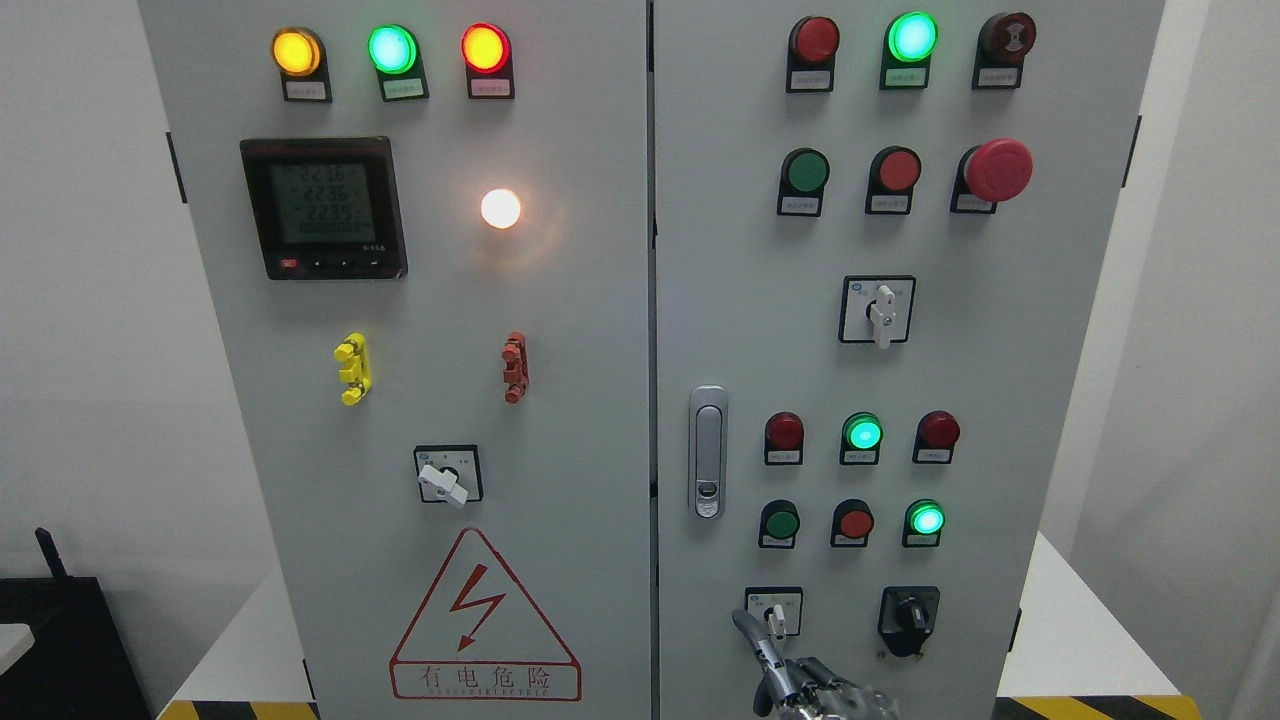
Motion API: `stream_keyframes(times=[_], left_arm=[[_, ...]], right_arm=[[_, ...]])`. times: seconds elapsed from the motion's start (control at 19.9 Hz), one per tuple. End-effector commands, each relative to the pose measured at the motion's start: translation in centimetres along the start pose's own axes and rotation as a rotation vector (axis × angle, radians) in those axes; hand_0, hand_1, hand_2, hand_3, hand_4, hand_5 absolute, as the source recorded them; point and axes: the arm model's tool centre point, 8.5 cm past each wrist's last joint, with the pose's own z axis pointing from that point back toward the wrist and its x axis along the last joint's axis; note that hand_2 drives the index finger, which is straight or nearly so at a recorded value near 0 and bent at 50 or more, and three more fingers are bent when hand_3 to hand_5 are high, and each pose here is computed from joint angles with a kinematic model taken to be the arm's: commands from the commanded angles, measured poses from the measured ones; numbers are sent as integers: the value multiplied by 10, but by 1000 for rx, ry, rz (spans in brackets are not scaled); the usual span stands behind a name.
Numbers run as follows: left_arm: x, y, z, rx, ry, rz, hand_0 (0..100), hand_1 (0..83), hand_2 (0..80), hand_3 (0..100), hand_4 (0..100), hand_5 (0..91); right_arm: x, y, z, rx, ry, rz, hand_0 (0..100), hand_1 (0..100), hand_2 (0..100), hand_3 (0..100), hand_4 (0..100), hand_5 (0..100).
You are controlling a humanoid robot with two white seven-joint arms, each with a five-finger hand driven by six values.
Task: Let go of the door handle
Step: 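Raise the right hand toward the silver door handle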
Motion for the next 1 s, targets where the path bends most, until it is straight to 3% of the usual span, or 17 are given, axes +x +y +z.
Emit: stream_keyframes(times=[0.0,0.15,0.55,0.95], left_arm=[[17,-2,0,-2,-26,14,120,389,0,0,0,0],[17,-2,0,-2,-26,14,120,389,0,0,0,0],[17,-2,0,-2,-26,14,120,389,0,0,0,0],[17,-2,0,-2,-26,14,120,389,0,0,0,0]], right_arm=[[31,-10,-17,-46,-68,2,378,237,0,577,579,688],[28,-7,-23,1,-28,17,381,237,0,604,597,701],[27,-7,-42,-1,-11,30,385,230,0,606,599,697],[26,-1,-53,56,-13,42,364,229,0,620,605,704]])
